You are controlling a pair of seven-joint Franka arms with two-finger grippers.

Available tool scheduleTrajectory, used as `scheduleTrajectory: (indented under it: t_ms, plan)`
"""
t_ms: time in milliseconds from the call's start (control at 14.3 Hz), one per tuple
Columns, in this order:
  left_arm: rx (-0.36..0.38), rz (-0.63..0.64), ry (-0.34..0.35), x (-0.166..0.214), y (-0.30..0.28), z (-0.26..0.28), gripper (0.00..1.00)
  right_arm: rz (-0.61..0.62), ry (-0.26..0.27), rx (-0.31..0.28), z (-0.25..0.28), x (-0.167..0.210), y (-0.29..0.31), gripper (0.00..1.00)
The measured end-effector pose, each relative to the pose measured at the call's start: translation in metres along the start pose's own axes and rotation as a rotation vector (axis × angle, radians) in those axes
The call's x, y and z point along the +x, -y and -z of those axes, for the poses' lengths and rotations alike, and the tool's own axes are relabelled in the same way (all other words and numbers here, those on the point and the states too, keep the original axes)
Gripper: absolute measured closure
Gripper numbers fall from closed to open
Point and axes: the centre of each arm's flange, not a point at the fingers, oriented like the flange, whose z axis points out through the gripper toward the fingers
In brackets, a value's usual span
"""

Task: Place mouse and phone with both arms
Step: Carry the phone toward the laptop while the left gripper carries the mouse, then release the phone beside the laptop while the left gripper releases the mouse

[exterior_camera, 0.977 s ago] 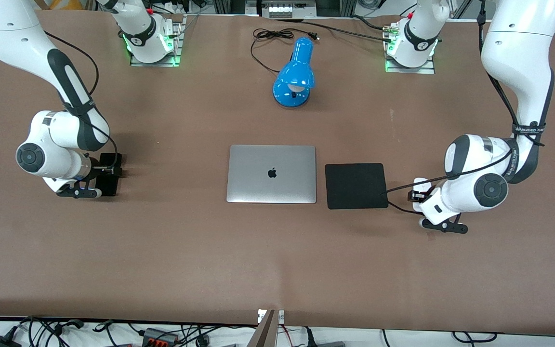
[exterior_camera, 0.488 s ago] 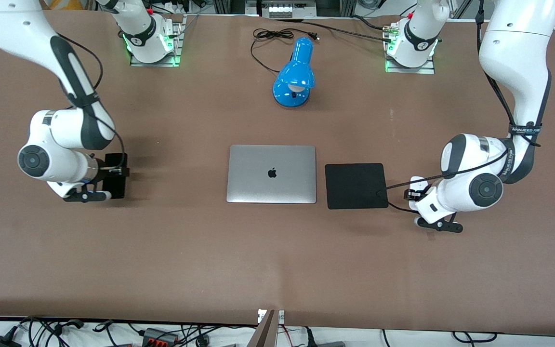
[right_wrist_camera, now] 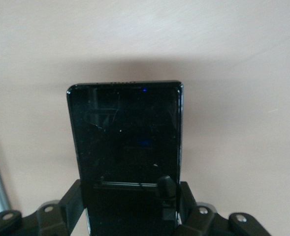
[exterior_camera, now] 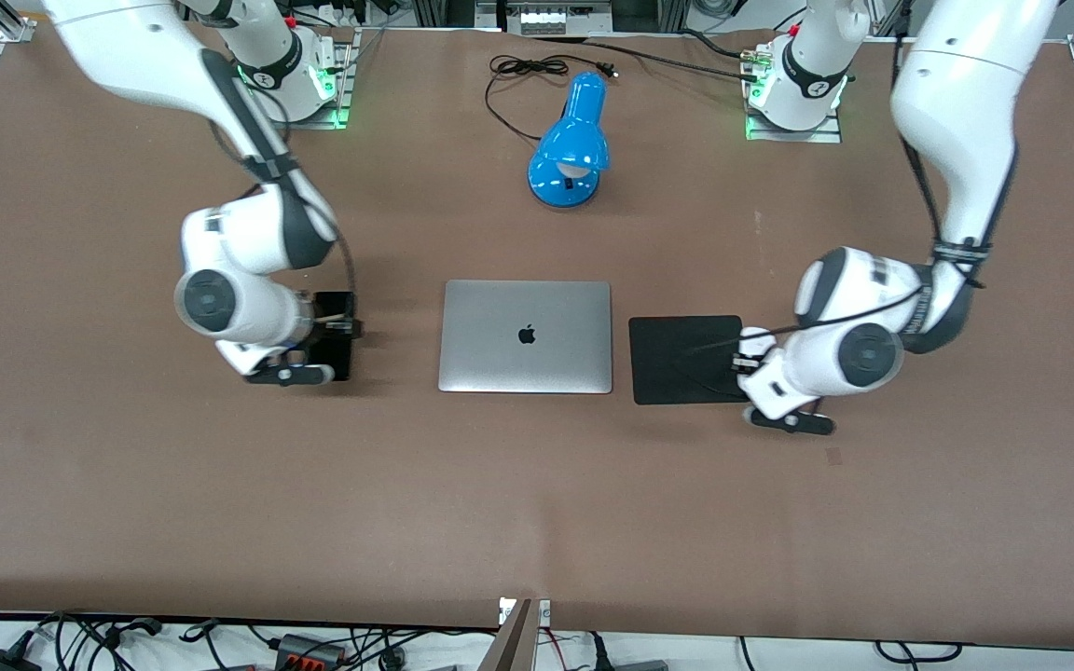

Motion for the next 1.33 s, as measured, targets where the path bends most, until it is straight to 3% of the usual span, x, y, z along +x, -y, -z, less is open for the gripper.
scheduleTrajectory:
  t_ms: [349,1326]
  plan:
    - [0.006,0.017,-0.022,-0.010,-0.084,-0.033,0.38,-0.059,-0.007,-0.010,-0.046,-0.013,0.050,0.20]
    - [0.005,0.048,-0.022,-0.013,-0.102,-0.052,0.38,-0.003,-0.022,-0.012,-0.052,-0.018,0.067,0.19]
